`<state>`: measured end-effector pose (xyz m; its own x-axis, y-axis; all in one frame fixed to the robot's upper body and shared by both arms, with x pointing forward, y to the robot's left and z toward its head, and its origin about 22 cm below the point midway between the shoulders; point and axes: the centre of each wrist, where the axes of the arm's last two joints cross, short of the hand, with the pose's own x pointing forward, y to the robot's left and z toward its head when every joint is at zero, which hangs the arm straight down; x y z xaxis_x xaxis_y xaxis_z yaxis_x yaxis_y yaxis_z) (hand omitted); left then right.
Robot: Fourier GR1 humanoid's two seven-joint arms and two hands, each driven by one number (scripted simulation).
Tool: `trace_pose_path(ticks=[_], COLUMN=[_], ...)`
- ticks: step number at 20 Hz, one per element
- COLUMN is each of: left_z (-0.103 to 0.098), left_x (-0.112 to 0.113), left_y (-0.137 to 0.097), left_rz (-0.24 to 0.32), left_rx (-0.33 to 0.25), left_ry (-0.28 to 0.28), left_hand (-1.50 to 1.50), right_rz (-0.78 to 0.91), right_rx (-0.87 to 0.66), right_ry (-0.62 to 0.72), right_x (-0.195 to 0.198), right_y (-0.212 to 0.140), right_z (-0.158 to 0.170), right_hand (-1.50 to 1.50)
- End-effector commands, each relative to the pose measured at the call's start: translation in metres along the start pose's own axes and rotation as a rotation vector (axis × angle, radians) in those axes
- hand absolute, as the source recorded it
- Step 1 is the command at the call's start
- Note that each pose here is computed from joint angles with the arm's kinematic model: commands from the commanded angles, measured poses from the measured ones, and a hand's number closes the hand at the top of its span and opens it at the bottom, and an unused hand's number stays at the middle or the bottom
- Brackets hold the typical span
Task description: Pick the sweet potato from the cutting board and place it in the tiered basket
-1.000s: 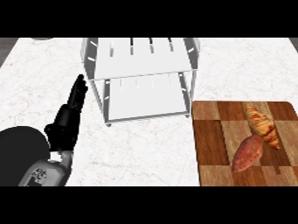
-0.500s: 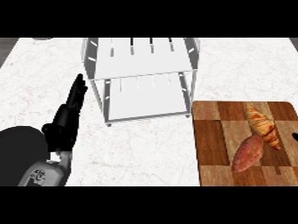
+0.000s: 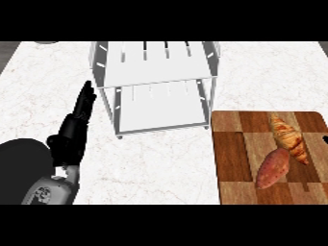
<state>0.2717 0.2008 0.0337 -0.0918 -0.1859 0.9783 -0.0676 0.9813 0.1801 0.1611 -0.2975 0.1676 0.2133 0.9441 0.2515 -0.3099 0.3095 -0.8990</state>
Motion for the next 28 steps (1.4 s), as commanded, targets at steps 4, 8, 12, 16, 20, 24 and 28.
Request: trace_pose_path(ticks=[4,8,12,16,20,24,28], left_z=[-0.006,0.01,-0.006,-0.004,0.017,-0.002,0.014], left_x=[-0.001,0.003,-0.006,0.002,-0.014,0.002,-0.005], left_y=[0.012,0.001,0.01,-0.023,0.017,-0.001,0.003], left_rz=[0.003,-0.012,-0.012,-0.004,0.006,0.011,0.003], left_rx=[0.009,0.007,0.0,0.004,-0.005,-0.011,-0.001], left_ry=[-0.003,-0.006,0.007,-0.005,-0.007,0.007,-0.009], left_hand=[0.0,0.0,0.0,0.0,0.0,0.0,0.0], right_rz=[-0.049,-0.044,-0.042,-0.045,-0.07,-0.076,-0.076], right_rx=[0.016,0.057,0.056,0.053,0.067,0.087,0.104], right_ry=[0.027,0.033,-0.014,-0.03,-0.034,-0.029,-0.021], right_x=[-0.015,-0.019,-0.031,-0.014,-0.011,-0.012,-0.007], right_y=[0.02,0.031,0.035,0.051,0.038,0.052,0.075], right_z=[-0.008,-0.018,0.004,-0.042,-0.025,-0.048,-0.061], right_hand=[-1.5,-1.5,-1.5,-1.5,-1.5,-1.5,-1.5])
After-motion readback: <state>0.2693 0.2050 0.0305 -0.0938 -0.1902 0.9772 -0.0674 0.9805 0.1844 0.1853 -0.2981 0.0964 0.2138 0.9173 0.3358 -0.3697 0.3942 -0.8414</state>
